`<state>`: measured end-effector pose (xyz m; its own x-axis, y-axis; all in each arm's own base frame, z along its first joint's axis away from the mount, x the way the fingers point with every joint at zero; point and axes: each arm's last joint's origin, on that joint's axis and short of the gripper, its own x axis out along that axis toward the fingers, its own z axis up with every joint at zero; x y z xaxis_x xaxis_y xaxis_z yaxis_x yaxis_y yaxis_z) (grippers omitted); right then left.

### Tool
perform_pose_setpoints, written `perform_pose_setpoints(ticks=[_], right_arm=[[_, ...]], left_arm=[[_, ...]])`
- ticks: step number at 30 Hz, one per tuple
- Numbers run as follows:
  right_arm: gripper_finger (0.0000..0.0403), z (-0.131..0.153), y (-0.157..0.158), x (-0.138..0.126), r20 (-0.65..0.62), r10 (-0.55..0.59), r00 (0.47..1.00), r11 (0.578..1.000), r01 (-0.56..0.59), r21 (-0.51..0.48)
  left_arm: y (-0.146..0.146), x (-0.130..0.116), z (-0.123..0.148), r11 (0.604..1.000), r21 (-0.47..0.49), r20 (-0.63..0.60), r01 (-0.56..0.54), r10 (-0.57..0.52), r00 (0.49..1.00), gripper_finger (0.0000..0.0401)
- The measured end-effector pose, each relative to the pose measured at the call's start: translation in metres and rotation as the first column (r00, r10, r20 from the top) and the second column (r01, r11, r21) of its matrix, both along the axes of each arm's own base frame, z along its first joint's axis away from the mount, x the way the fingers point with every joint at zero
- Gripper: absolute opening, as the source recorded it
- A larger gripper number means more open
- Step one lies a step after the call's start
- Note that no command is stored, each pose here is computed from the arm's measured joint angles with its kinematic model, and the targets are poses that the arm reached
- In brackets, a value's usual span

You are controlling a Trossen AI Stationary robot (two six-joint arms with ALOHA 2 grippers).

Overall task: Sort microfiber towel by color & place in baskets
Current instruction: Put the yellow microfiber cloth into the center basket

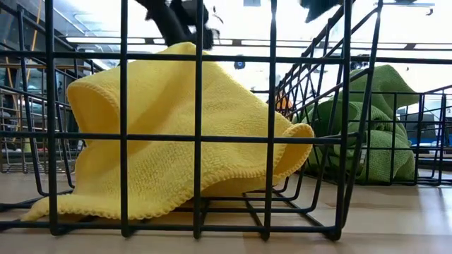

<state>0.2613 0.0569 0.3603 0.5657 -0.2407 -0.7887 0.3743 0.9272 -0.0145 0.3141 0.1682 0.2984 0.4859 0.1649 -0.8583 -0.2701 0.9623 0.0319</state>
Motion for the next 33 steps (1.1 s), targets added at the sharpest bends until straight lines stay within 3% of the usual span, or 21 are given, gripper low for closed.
perform_pose_setpoints(ticks=[3, 6, 9, 12, 24, 28, 31, 33], right_arm=[[0.0236, -0.015, -0.004, -0.014, 0.051, -0.017, 0.999, 1.000, 0.016, 0.024], [0.0236, -0.029, -0.006, -0.022, 0.093, -0.023, 0.995, 0.999, 0.019, 0.039], [0.0236, -0.043, -0.008, -0.028, 0.118, -0.041, 0.992, 0.998, 0.035, 0.049], [0.0236, -0.052, -0.008, -0.030, 0.128, -0.056, 0.990, 0.997, 0.049, 0.060], [0.0236, -0.064, -0.006, -0.030, 0.127, -0.053, 0.990, 0.997, 0.046, 0.057], [0.0236, -0.064, -0.006, -0.030, 0.128, -0.054, 0.990, 0.997, 0.047, 0.057], [0.0236, -0.064, -0.006, -0.029, 0.130, -0.054, 0.990, 0.997, 0.046, 0.058], [0.0236, -0.064, -0.006, -0.029, 0.132, -0.054, 0.990, 0.997, 0.046, 0.059]], left_arm=[[0.013, 0.015, -0.026, 0.982, 0.068, -0.116, 0.177, -0.168, 0.979, 0.0195], [0.018, 0.024, -0.048, 0.932, 0.120, -0.239, 0.343, -0.308, 0.921, 0.0195], [0.023, 0.030, -0.063, 0.884, 0.187, -0.353, 0.428, -0.346, 0.869, 0.0195], [0.029, 0.035, -0.079, 0.856, 0.189, -0.412, 0.481, -0.376, 0.830, 0.0195], [0.038, 0.050, -0.119, 0.856, 0.215, -0.494, 0.470, -0.320, 0.809, 0.0196], [0.036, 0.056, -0.125, 0.845, 0.264, -0.532, 0.466, -0.275, 0.800, 0.0194], [0.036, 0.057, -0.125, 0.841, 0.271, -0.536, 0.469, -0.274, 0.799, 0.0170], [0.035, 0.057, -0.125, 0.841, 0.266, -0.534, 0.471, -0.278, 0.799, 0.0127]])
